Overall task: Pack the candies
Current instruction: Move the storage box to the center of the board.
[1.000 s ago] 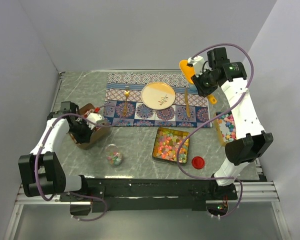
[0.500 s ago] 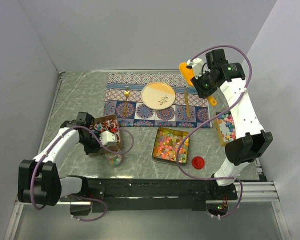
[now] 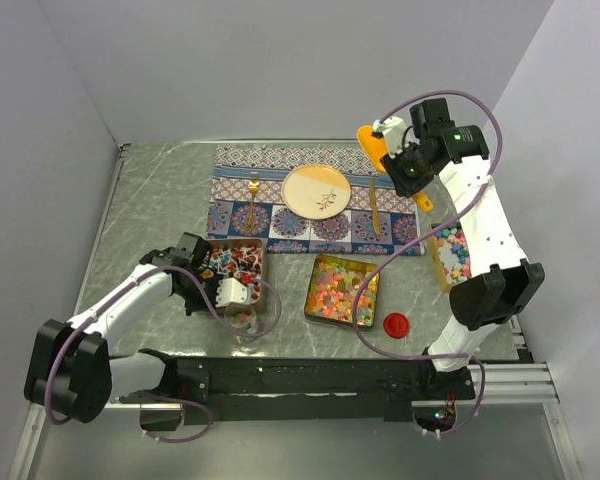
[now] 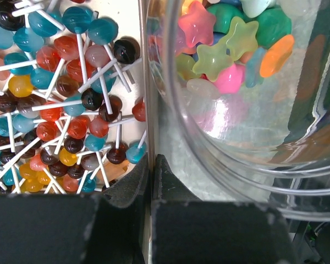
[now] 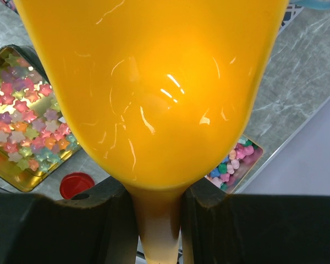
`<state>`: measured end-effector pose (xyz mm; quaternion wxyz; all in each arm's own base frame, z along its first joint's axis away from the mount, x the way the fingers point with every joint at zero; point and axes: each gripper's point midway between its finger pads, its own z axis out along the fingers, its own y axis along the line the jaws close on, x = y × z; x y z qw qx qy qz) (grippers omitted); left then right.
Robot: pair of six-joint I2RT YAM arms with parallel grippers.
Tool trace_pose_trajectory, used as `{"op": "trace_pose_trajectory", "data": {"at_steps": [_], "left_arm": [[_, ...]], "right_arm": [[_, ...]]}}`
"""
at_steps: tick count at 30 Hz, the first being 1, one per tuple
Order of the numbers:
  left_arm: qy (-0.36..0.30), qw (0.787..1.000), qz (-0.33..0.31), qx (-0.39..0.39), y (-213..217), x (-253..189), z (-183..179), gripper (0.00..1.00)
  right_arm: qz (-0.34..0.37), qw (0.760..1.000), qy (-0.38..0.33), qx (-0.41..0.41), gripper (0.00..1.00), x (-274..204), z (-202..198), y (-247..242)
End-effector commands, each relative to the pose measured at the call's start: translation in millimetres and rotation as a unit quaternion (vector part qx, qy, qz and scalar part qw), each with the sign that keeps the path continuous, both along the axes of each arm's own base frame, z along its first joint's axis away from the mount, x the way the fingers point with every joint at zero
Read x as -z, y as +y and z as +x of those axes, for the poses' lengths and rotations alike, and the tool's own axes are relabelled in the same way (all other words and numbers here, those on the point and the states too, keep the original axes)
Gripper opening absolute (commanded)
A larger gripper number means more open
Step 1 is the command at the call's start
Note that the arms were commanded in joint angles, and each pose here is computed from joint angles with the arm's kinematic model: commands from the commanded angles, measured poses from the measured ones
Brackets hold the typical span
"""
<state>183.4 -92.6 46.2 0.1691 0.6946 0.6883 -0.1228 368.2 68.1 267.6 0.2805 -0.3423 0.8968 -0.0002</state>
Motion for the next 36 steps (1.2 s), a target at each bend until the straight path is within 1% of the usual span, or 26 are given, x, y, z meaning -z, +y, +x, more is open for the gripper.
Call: {"op": "trace_pose_trajectory", "data": {"at_steps": [1,5,8,11,15,18,19,20,22,23,26,27,29,30,32,33,34,35,36], "left_arm": [[-0.033,0.998,-0.041,0.031,-27,-12,15,0.01],[-0.017,0.998,-0.053,0.039,-40,-12,10,0.01],[0.01,0.997,-0.057,0.048,-52,-12,0,0.01],[0.019,0.996,-0.054,0.061,-54,-8,-11,0.02],[0.013,0.997,-0.054,0.062,-58,-6,-8,0.05],[0.018,0.997,-0.056,0.041,-67,-8,6,0.1],[0.02,0.998,-0.054,0.038,-71,-7,13,0.13],[0.023,0.998,-0.054,0.032,-73,-7,16,0.23],[0.025,0.998,-0.052,0.031,-76,-6,21,0.32],[0.022,0.998,-0.052,0.028,-77,-6,24,0.42],[0.021,0.998,-0.061,0.014,-80,-12,24,0.57],[0.011,0.998,-0.068,0.013,-79,-20,23,0.6],[0.014,0.997,-0.068,0.015,-73,-27,12,0.66],[-0.004,0.997,-0.074,0.019,-70,-37,9,0.67],[-0.016,0.998,-0.058,0.031,-57,-39,-1,0.72],[-0.033,0.997,-0.055,0.033,-48,-46,-7,0.73],[-0.041,0.998,-0.045,0.034,-40,-43,-10,0.73],[-0.059,0.998,-0.032,0.015,-27,-43,-5,0.75],[-0.084,0.996,-0.036,0.004,-21,-48,-1,0.75]], "right_arm": [[-0.001,1.0,-0.013,-0.006,0.0,-6,5,4],[-0.003,1.0,-0.012,-0.008,0.0,-4,7,4],[-0.005,1.0,-0.011,-0.007,0.0,-4,9,3],[-0.007,1.0,-0.01,-0.008,0.0,-3,10,3],[-0.008,1.0,-0.01,-0.007,0.0,-2,11,3],[-0.008,1.0,-0.009,-0.007,0.0,-1,12,3],[-0.008,1.0,-0.009,-0.008,0.0,-2,12,4],[-0.008,1.0,-0.008,-0.008,0.0,-1,13,4],[-0.008,1.0,-0.008,-0.008,0.0,-1,14,5],[-0.008,1.0,-0.009,-0.008,0.0,-2,14,5],[-0.009,1.0,-0.013,-0.01,0.0,-4,13,6],[-0.009,1.0,-0.013,-0.009,0.0,-5,13,5],[-0.01,1.0,-0.015,-0.01,0.0,-6,11,5],[-0.009,1.0,-0.015,-0.011,0.0,-7,11,5],[-0.006,1.0,-0.017,-0.015,0.0,-9,9,6],[-0.004,1.0,-0.018,-0.018,0.0,-11,9,7],[0.007,0.999,-0.018,-0.025,0.0,-13,8,11],[0.013,0.999,-0.023,-0.032,0.0,-17,8,14],[0.021,0.999,-0.019,-0.041,0.0,-18,6,17]]}}
